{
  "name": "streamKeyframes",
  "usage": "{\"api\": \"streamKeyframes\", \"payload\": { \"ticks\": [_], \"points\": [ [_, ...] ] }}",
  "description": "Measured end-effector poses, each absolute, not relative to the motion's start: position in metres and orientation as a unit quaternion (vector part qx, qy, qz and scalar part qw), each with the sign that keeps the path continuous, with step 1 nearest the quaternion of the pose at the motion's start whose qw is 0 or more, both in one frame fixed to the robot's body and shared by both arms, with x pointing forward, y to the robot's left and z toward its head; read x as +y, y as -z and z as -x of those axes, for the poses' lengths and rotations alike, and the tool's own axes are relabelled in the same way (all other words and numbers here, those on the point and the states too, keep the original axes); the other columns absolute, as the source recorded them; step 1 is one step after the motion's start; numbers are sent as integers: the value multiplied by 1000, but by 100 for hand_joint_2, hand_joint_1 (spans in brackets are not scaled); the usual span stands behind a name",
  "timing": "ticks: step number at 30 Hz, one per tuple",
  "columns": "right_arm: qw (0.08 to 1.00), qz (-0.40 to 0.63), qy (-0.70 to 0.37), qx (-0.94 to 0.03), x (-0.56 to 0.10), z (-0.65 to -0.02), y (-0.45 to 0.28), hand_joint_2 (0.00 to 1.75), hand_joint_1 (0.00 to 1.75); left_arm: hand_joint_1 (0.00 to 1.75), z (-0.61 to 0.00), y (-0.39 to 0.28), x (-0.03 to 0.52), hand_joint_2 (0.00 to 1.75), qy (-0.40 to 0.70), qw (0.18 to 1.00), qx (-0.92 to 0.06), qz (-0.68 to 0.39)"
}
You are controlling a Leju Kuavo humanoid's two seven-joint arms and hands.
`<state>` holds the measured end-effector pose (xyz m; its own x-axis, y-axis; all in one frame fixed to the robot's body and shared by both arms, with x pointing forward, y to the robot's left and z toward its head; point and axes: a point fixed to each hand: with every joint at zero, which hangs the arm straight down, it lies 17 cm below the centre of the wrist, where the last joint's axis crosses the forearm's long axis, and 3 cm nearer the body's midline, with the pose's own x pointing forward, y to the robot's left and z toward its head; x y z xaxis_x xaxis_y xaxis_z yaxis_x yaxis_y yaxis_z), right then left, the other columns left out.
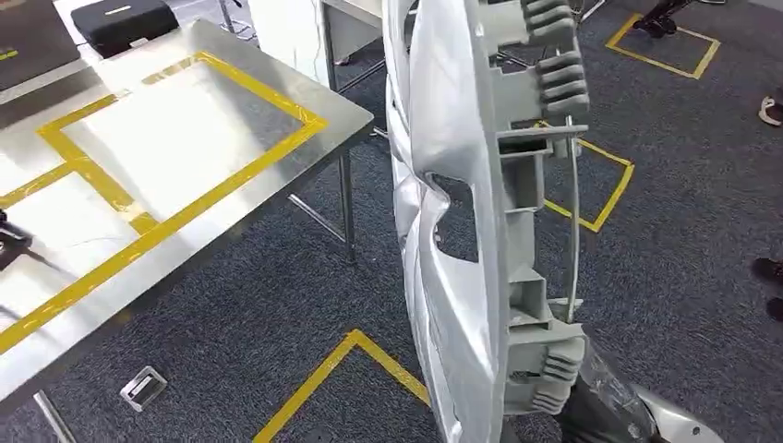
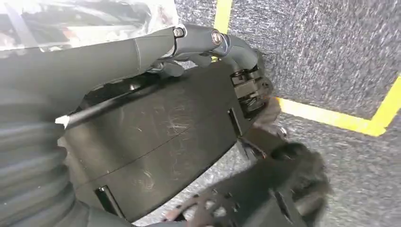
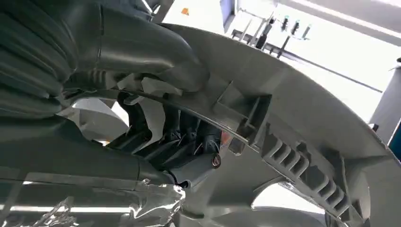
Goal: Take the parts from the cabinet and place them on the table.
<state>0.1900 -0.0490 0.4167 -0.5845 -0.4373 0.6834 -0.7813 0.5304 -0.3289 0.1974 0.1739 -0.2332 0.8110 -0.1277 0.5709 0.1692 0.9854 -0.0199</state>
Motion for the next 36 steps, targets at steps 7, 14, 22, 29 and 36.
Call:
{"api": "streamKeyframes", "payload": {
  "ticks": [7,14,22,29,36],
  "points": [
    [271,-365,-317,-832,-49,-191,-417,175,175,0,-199,232,170,175,78,951,-298,36],
    [271,-365,-317,-832,-49,-191,-417,175,175,0,-201,234,181,175,79,951,-298,26],
    [270,-364,-318,-833,-49,-191,-418,175,175,0,-193,236,182,175,80,953,-291,28],
    [273,-366,-317,-831,-49,-191,-416,175,175,0,-195,235,177,175,80,952,-292,33],
    [275,-364,-315,-832,-50,-192,-416,175,175,0,-199,233,175,175,79,951,-296,34]
  ]
}}
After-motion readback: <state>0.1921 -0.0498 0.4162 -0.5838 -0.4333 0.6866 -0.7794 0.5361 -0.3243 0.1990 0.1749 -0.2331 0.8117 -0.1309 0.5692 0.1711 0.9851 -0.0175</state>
